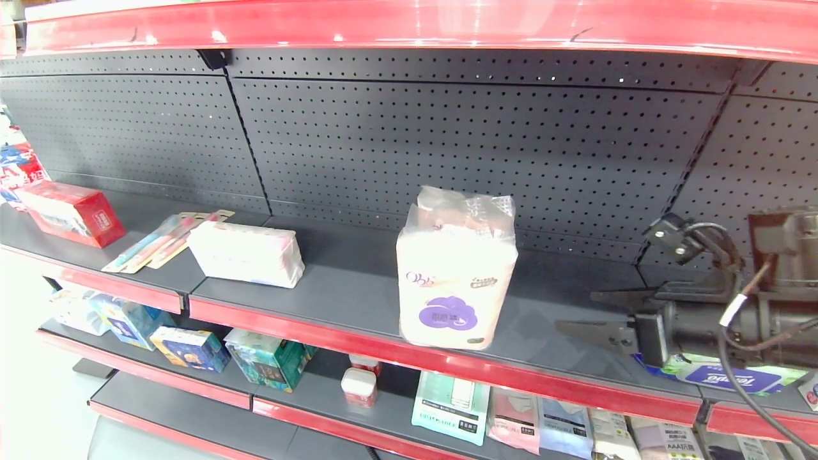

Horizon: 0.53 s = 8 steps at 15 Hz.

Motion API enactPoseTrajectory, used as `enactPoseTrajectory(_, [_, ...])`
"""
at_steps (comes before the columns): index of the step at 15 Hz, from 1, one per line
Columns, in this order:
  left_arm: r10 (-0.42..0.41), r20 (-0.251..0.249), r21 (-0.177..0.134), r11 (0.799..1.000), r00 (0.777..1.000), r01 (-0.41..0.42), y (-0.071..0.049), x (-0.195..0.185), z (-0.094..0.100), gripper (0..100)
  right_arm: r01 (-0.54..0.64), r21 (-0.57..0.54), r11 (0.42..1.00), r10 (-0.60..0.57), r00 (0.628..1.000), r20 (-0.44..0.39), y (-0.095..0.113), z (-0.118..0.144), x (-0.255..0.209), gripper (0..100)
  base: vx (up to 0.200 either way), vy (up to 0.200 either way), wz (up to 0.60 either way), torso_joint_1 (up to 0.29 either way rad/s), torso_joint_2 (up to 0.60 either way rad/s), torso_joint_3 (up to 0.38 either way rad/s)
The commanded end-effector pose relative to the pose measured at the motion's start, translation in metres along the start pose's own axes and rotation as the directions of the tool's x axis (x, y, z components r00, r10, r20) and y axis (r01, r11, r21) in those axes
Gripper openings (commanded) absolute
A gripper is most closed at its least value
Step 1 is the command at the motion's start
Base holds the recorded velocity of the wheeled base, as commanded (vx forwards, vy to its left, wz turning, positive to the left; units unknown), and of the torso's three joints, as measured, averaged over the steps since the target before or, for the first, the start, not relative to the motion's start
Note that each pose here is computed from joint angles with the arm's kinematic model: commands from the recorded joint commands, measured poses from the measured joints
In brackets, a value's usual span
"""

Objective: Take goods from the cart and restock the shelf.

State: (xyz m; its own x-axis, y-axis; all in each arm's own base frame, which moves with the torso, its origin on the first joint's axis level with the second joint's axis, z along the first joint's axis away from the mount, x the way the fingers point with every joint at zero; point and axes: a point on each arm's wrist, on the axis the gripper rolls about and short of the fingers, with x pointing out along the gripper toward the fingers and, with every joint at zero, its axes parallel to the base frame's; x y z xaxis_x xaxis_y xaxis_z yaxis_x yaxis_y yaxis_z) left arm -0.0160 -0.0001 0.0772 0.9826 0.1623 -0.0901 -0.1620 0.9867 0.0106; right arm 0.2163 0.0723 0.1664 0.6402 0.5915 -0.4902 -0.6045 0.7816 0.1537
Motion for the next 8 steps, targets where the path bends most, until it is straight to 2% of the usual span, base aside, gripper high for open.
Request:
enactPoseTrajectory(1, [0.001, -0.002, 0.0, 1.0, 1.0, -0.001, 0.0, 0.0, 0.0, 100, -0.042, 0.033, 0.999, 0.045, 0.996, -0.075, -0.006, 0.0, 0.049, 100, 0.0, 0.0, 0.0, 0.0, 0.0, 0.0])
enactPoseTrajectory(5, [0.001, -0.002, 0.0, 1.0, 1.0, -0.001, 0.0, 0.0, 0.0, 100, -0.016, 0.118, 0.993, 0.027, 0.996, -0.088, -0.021, 0.008, 0.077, 100, 0.0, 0.0, 0.0, 0.0, 0.0, 0.0])
enactPoseTrajectory(8, [-0.001, -0.002, 0.0, 1.0, 1.0, 0.001, 0.0, 0.0, 0.0, 100, 0.029, 0.141, 0.99, -0.015, 0.995, -0.096, -0.042, 0.006, 0.09, 100, 0.0, 0.0, 0.0, 0.0, 0.0, 0.0])
